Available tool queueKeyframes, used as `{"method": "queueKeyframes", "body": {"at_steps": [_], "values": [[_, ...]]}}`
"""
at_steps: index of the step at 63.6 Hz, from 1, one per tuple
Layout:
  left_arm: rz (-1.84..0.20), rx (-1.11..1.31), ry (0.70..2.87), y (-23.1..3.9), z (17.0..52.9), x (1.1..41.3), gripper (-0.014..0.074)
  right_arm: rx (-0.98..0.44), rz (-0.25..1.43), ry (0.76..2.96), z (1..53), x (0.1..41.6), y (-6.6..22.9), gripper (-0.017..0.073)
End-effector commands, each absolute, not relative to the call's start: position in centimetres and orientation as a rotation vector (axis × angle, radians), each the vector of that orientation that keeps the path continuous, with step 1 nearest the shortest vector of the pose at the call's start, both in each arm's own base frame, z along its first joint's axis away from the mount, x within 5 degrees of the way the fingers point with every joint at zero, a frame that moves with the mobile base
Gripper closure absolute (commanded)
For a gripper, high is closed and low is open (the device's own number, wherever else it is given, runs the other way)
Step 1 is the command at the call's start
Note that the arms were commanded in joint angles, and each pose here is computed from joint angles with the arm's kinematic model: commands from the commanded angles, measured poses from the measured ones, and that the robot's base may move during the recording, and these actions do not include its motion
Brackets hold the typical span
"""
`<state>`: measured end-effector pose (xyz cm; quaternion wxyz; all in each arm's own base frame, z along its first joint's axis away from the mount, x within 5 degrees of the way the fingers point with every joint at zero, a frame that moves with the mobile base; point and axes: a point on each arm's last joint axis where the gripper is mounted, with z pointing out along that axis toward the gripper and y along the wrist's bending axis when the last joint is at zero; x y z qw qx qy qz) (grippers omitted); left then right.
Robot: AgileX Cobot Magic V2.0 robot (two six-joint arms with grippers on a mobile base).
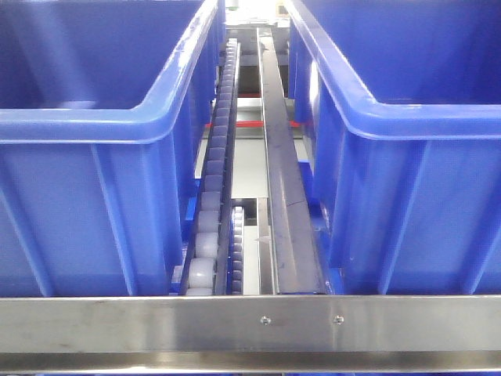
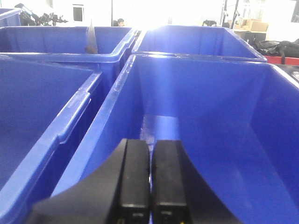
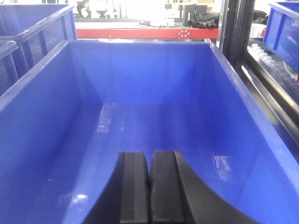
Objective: Pick and sort blue part to right shelf
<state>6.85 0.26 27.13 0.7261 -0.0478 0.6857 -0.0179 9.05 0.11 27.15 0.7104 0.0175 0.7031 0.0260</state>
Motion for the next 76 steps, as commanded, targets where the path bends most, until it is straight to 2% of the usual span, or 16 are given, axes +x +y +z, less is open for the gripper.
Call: {"method": "queueKeyframes", "body": {"at_steps": [1, 26, 36, 54, 76], "values": [[-0.032, -0.127, 1.420, 0.5, 28.7, 6.7, 0.0470, 0.047, 0.050, 1.452, 28.8, 9.0, 0.0, 0.0505], [-0.032, -0.127, 1.420, 0.5, 28.7, 6.7, 0.0470, 0.047, 0.049, 1.455, 28.3, 8.9, 0.0, 0.0505], [-0.032, -0.127, 1.420, 0.5, 28.7, 6.7, 0.0470, -0.039, -0.025, 1.446, 26.4, 7.8, 0.1, 0.0505], [-0.032, -0.127, 1.420, 0.5, 28.7, 6.7, 0.0470, -0.025, -0.016, 1.344, 22.3, 5.3, 0.1, 0.0505], [-0.032, -0.127, 1.420, 0.5, 28.7, 6.7, 0.0470, -0.020, -0.011, 1.333, 22.3, 5.2, 0.0, 0.0505]]}}
